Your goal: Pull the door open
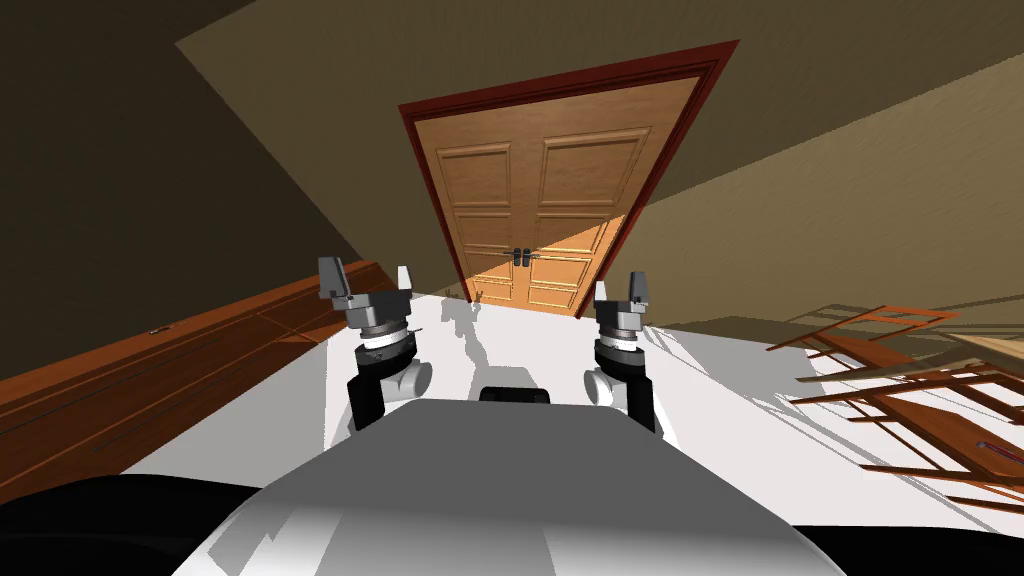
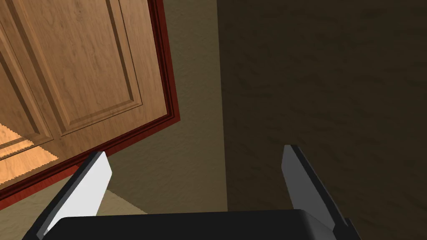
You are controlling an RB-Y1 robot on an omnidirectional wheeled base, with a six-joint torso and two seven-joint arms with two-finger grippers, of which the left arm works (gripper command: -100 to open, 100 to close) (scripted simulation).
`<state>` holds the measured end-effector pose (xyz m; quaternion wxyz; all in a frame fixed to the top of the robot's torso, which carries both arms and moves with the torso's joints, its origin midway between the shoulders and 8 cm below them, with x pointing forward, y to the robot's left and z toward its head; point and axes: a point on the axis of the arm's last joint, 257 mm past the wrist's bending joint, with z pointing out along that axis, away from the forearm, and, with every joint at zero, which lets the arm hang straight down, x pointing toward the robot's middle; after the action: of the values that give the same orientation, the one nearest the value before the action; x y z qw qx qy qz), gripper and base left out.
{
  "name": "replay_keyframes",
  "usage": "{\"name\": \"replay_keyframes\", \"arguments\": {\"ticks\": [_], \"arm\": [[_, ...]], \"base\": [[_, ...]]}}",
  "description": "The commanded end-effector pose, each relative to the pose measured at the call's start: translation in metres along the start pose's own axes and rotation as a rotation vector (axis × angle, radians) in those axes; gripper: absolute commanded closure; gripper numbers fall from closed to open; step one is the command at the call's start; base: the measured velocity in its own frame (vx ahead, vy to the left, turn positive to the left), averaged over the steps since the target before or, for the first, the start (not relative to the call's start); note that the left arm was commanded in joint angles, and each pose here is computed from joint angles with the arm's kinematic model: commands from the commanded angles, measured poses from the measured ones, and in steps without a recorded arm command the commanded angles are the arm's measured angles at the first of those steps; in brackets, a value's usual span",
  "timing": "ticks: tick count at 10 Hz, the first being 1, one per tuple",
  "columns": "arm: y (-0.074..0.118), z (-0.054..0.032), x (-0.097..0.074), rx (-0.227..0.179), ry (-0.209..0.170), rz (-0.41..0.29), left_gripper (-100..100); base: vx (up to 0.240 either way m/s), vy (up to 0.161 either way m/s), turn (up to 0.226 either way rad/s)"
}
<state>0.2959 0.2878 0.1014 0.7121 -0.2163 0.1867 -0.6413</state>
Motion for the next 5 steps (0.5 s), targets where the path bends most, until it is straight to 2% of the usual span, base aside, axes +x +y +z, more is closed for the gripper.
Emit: {"name": "replay_keyframes", "arguments": {"ticks": [1,3,5], "arm": [[0.015,-0.0031,-0.001,-0.031,0.005,-0.004,-100],[0.023,-0.0048,-0.001,-0.047,0.008,-0.006,-100],[0.044,-0.0097,-0.003,-0.088,0.014,-0.01,-100]], "base": [[0.103,-0.019,-0.082],[0.125,-0.023,-0.046],[0.125,-0.022,-0.069]]}}
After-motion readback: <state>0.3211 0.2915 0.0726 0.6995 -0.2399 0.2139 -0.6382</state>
